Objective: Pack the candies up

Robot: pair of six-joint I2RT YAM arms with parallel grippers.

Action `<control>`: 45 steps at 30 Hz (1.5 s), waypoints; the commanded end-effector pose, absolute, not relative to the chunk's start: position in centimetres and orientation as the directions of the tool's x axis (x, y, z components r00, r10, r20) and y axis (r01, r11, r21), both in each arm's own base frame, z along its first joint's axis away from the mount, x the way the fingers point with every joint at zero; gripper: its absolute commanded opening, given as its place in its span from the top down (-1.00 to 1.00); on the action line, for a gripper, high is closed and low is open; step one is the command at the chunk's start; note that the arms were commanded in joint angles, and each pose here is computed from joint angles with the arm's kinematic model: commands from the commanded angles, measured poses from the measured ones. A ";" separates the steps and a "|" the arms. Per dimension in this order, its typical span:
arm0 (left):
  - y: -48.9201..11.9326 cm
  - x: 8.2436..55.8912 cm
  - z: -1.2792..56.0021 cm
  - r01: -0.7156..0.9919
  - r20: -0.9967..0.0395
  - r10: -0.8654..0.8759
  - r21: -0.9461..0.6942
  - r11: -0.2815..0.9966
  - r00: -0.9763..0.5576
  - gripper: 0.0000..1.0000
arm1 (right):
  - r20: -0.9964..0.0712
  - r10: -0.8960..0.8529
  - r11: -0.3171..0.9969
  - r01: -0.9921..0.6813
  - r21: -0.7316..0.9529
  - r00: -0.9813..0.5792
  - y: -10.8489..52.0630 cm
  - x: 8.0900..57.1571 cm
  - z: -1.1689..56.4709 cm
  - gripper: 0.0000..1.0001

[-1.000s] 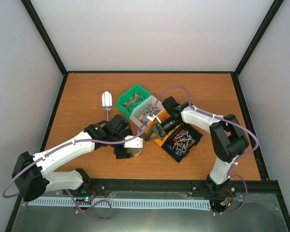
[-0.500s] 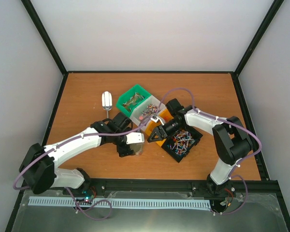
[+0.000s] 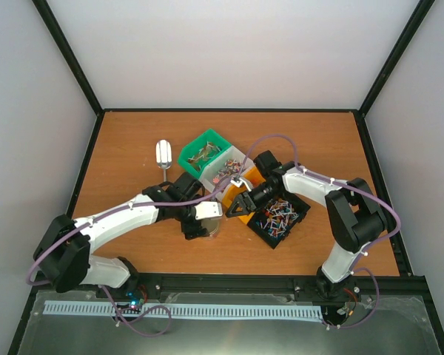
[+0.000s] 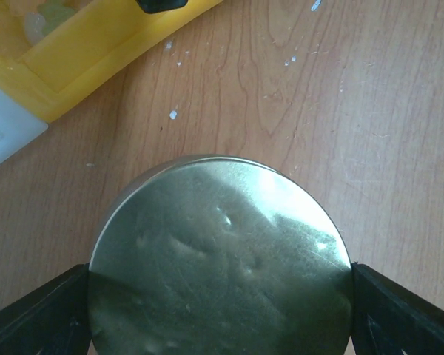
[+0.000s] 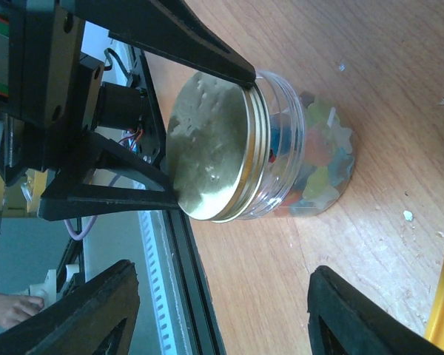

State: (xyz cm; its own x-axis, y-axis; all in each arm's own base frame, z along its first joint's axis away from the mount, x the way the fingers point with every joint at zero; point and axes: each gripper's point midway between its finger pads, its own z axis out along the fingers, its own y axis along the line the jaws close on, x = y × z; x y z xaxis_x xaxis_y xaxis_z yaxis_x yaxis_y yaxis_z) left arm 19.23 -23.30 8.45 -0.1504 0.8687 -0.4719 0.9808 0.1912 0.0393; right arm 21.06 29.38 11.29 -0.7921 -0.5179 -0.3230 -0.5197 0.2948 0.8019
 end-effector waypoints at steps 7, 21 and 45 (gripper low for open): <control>-23.9 20.0 7.9 0.974 -0.479 0.857 0.020 0.224 -0.187 -0.59 | -0.349 -0.512 0.269 -0.532 0.803 -0.785 29.5 21.2 12.1 -0.23; -22.9 19.9 6.1 0.975 -0.415 0.888 0.005 0.222 -0.200 -0.59 | -0.348 -0.521 0.262 -0.534 0.804 -0.779 29.5 21.0 11.8 -0.24; -20.7 22.5 6.0 0.940 -0.412 0.858 0.006 0.341 -0.308 -0.60 | -0.505 -0.530 0.285 -0.704 0.651 -0.681 29.2 20.0 12.1 -0.45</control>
State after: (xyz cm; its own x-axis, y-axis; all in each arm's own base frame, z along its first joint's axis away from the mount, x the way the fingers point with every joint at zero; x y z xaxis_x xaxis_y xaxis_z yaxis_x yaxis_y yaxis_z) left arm 23.12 -22.66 7.18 -0.2594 0.8325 -0.4894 0.9534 0.3016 0.0077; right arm 21.44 28.66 13.35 -0.7141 -0.4974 -0.4925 -0.6664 0.2676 0.6959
